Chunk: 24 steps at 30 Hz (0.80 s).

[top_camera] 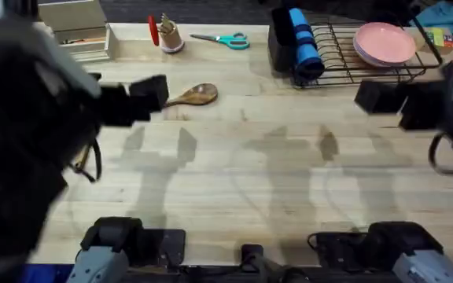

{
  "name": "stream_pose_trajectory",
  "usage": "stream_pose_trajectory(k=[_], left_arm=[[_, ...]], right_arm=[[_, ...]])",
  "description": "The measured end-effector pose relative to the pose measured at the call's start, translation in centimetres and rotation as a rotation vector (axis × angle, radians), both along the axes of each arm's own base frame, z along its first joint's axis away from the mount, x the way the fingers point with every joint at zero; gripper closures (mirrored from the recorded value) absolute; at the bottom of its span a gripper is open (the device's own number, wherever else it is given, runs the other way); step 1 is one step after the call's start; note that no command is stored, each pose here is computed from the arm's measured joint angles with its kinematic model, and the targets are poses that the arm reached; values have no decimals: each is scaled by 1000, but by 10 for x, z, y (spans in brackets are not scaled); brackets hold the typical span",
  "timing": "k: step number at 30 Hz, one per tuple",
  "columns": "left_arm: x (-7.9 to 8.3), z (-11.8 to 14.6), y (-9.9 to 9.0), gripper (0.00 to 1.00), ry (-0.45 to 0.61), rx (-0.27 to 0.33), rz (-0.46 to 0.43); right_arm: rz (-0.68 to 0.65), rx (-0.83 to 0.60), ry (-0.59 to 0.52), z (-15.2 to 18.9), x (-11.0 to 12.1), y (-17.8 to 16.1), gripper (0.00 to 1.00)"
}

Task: Pick up the spoon on the table one by one and put them onto the rack

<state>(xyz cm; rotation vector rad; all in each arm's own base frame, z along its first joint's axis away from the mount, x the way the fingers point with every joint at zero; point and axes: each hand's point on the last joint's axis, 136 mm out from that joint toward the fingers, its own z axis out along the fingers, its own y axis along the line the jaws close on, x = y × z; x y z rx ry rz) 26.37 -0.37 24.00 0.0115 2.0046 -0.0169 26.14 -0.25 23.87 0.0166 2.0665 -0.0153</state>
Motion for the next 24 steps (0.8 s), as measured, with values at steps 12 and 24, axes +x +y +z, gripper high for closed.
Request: stream_pose_trajectory(k=[12, 24], left_arm=[[43, 33, 0, 8, 321, 5, -1], [66, 14, 0, 8, 465, 59, -43]], right_arm=[[1, -1, 292, 26, 40, 0, 5], [1, -1, 351, 18, 51, 0, 5]])
